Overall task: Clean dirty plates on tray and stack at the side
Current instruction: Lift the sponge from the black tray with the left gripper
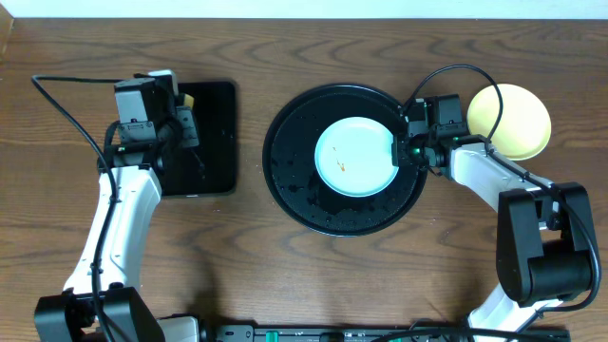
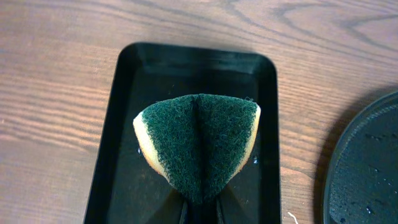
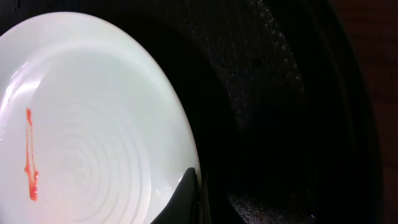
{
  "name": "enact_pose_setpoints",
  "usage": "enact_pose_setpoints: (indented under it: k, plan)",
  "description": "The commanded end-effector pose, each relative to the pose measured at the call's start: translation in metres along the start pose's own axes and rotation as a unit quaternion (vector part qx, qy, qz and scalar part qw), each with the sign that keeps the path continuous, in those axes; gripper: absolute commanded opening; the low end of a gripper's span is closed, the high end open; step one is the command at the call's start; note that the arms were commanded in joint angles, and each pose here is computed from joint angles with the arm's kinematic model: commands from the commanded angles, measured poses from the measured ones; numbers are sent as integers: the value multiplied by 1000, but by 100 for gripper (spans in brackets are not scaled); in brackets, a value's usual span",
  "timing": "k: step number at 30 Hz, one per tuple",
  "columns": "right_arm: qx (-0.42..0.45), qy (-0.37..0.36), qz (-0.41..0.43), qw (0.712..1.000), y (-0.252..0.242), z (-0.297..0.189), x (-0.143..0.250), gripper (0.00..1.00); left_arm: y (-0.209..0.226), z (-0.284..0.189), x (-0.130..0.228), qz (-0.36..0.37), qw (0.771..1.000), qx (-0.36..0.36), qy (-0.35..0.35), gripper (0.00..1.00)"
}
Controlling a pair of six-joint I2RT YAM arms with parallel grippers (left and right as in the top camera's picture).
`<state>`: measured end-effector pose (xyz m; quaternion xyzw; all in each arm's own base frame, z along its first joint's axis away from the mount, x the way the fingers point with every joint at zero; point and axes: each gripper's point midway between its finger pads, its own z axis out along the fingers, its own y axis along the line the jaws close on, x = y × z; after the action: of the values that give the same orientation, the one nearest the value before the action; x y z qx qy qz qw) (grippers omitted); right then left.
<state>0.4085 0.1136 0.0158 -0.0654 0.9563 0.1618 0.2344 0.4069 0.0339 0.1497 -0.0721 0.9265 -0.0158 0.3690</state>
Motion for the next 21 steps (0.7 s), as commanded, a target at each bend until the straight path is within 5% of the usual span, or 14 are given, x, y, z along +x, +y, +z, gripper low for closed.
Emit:
enact_pose_setpoints:
  k: [1, 11, 21]
  plan:
    - [-2, 6, -3, 1000, 3, 3, 4, 1, 4, -3, -2, -23, 1000, -11, 2, 7]
    - [-2, 6, -3, 1000, 3, 3, 4, 1, 0, -2, -5, -68, 998, 0, -4, 7]
    - [-1, 6, 20, 1000, 3, 3, 4, 1, -92, -14, 0, -104, 976, 188, 28, 7]
